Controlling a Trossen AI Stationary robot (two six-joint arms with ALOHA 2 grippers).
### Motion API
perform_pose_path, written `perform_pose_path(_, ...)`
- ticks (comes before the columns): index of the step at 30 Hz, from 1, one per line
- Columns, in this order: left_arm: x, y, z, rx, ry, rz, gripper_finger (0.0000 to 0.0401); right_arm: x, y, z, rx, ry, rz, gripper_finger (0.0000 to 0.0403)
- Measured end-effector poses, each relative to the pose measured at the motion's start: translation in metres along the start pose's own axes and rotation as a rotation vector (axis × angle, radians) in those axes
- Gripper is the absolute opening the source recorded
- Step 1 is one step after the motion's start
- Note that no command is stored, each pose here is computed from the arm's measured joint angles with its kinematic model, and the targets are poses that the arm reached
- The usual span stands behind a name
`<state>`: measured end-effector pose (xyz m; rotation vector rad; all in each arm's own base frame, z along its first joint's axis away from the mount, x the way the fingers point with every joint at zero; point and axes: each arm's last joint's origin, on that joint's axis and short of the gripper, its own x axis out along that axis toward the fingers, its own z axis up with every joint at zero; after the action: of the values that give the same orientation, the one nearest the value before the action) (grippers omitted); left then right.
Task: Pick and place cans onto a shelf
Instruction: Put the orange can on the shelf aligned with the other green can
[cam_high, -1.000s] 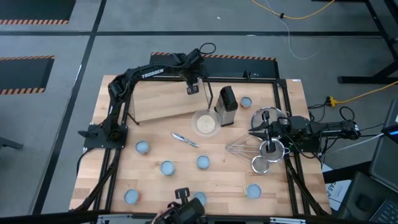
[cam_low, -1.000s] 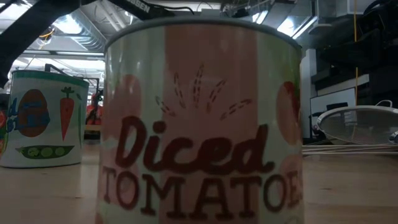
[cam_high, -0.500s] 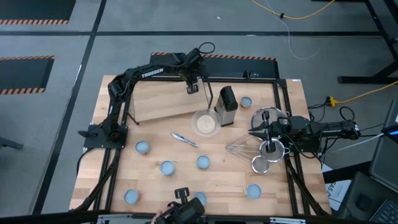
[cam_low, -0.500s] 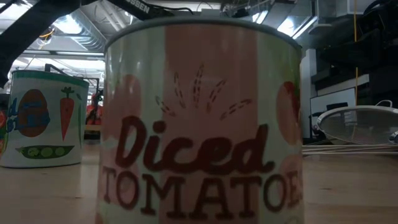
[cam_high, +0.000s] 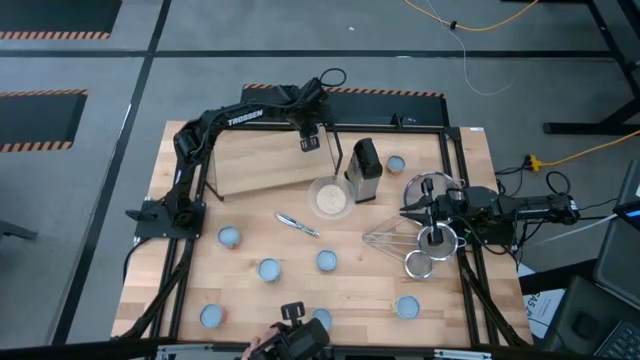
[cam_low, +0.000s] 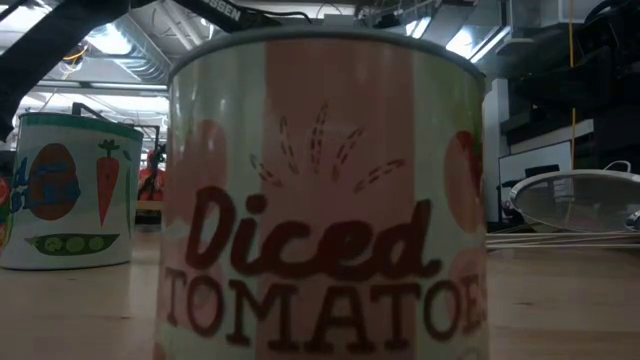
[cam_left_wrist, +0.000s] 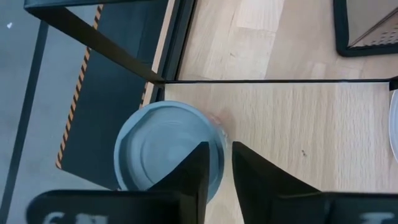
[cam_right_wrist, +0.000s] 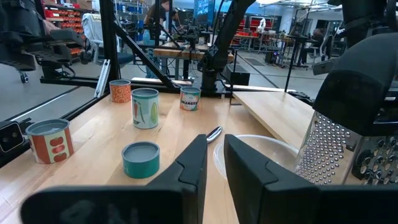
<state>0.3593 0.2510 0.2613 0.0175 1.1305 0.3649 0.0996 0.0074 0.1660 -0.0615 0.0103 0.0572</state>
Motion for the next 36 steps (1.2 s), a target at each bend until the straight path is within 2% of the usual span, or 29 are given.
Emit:
perform_pose_path(12, -0.001, -0.011, 0.005, 0.027, 0.0, 0.015, 0.0112, 0.0, 0.0, 0.0, 0.0, 0.0, 0.0, 0.0061)
perform_pose_path(21, -0.002, -0.017, 0.008, 0.062, 0.061, 0.222, 0.0111, 0.0, 0.0, 0.0, 0.0, 0.0, 0.0, 0.0061)
perform_pose_path(31, -0.011, -0.038, 0.015, 0.142, 0.047, 0.214, 0.011, 0.0, 0.0, 0.0, 0.0, 0.0, 0.0, 0.0061)
perform_pose_path(36, -0.03, -0.053, 0.019, 0.175, 0.01, 0.208, 0.011, 0.0, 0.0, 0.0, 0.0, 0.0, 0.0, 0.0061)
